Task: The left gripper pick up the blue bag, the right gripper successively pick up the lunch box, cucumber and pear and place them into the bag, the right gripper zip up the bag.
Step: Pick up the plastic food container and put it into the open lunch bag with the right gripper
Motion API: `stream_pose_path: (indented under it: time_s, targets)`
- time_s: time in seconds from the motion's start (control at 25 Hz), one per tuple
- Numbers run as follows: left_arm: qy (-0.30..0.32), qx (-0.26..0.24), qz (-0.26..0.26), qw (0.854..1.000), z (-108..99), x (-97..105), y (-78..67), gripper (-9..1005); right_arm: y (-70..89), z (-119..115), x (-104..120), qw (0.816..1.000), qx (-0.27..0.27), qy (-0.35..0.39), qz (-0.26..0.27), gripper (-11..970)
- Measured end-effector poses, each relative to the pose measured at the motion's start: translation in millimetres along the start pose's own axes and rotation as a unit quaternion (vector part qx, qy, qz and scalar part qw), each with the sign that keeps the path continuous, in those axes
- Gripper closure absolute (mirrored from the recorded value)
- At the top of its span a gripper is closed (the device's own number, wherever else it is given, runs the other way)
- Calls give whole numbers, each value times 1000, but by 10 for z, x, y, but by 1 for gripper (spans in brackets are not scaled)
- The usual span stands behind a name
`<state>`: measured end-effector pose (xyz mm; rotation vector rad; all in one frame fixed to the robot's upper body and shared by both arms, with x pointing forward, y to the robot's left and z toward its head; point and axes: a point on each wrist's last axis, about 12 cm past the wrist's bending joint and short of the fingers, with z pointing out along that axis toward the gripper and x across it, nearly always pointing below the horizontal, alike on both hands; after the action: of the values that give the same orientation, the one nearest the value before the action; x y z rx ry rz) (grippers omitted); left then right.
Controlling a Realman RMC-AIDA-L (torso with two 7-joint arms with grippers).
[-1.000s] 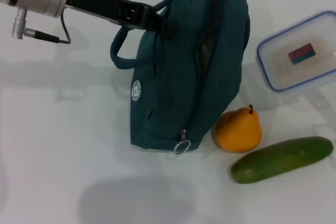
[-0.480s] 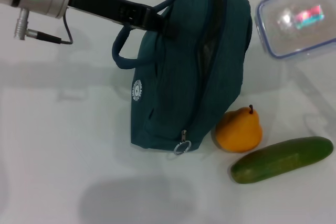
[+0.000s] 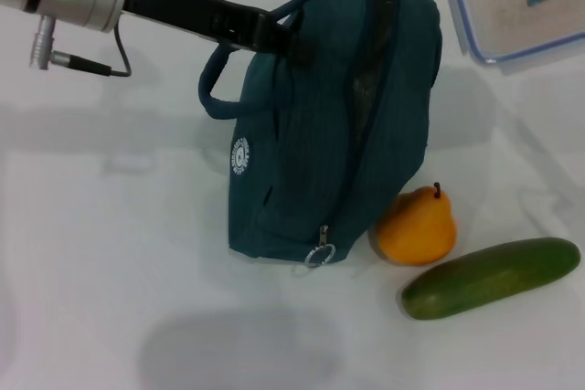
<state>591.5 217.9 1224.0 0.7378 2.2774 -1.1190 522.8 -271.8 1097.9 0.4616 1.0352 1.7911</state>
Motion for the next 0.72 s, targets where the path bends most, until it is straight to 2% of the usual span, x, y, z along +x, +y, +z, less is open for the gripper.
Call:
stream_pose_path:
  time_s: [0.48,0.72]
  targets:
    - [2,4,11,1000,105,-57,-61,935,17,283,17,999,-34,17,5,861]
    - [3,6,18,1000,146,-102,-96,935,-28,397,50,999,-24,28,7,861]
